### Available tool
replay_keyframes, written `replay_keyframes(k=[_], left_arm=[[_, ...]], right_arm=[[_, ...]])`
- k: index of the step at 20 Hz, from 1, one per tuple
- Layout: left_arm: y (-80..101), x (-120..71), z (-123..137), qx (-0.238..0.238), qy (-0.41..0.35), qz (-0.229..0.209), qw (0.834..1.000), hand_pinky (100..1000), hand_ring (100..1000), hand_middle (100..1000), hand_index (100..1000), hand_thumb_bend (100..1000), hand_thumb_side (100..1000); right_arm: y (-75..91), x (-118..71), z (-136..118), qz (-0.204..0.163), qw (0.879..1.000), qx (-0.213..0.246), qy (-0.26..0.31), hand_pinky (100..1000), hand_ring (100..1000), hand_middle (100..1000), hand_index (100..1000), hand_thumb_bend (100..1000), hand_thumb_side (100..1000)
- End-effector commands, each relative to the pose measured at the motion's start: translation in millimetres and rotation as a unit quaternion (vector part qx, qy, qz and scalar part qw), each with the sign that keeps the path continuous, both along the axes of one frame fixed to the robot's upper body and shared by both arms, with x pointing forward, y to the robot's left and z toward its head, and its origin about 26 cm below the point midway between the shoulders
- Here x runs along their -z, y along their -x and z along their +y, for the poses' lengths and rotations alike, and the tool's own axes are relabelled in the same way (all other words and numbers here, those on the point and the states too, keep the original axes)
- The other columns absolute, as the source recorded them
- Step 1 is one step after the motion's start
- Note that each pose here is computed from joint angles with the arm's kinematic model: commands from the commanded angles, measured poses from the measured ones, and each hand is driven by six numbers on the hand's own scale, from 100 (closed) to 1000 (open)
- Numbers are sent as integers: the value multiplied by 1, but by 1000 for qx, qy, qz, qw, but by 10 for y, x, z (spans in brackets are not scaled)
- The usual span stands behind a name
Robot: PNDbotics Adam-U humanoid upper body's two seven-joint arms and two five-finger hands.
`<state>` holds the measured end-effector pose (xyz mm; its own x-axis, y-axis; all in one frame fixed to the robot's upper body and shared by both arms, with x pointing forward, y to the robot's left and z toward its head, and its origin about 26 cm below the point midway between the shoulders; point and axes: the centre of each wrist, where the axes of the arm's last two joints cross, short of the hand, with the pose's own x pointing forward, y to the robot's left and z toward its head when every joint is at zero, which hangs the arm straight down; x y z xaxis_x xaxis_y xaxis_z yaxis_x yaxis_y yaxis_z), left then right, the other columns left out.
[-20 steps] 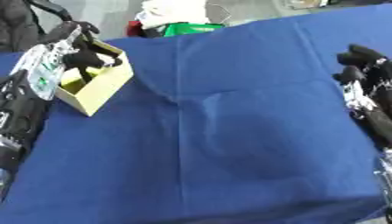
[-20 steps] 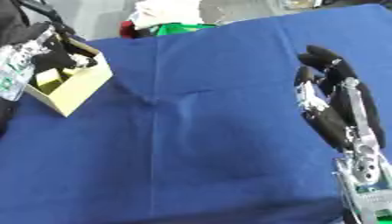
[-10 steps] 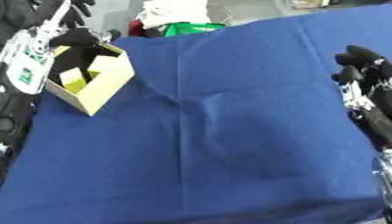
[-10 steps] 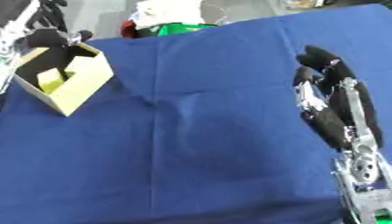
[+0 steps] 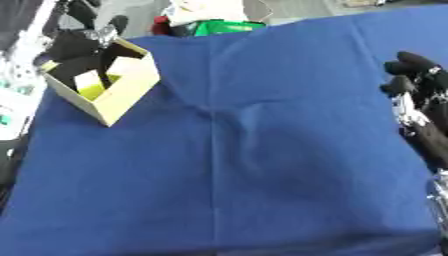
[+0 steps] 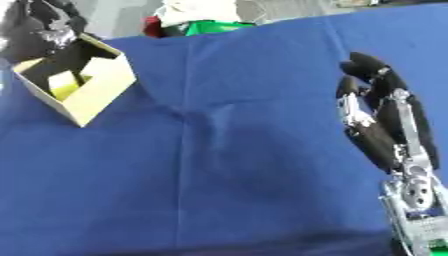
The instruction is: Pick up objects on the table and place them in the box.
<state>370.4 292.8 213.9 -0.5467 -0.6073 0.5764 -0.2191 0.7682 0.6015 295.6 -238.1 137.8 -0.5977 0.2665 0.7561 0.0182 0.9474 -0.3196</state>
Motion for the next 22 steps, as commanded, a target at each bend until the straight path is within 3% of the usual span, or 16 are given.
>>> replay_keyframes(k=[1, 8, 22], left_arm=[[161, -81, -31, 5, 48, -49, 998, 598, 579, 579, 798, 365, 436], [314, 162, -99, 6, 140, -58, 988, 589, 571, 562, 786, 345, 481], [359, 305, -189, 10, 195, -55, 979, 586, 552, 542, 778, 321, 507]], right_arm=[[4, -75, 21, -14, 1000, -8, 1, 753, 863, 746, 874, 100, 526], [2, -103, 41, -18, 1000, -15, 5, 753, 863, 744, 874, 100, 522], [-11, -160, 79, -25, 999, -28, 13, 752, 862, 740, 874, 100, 513]])
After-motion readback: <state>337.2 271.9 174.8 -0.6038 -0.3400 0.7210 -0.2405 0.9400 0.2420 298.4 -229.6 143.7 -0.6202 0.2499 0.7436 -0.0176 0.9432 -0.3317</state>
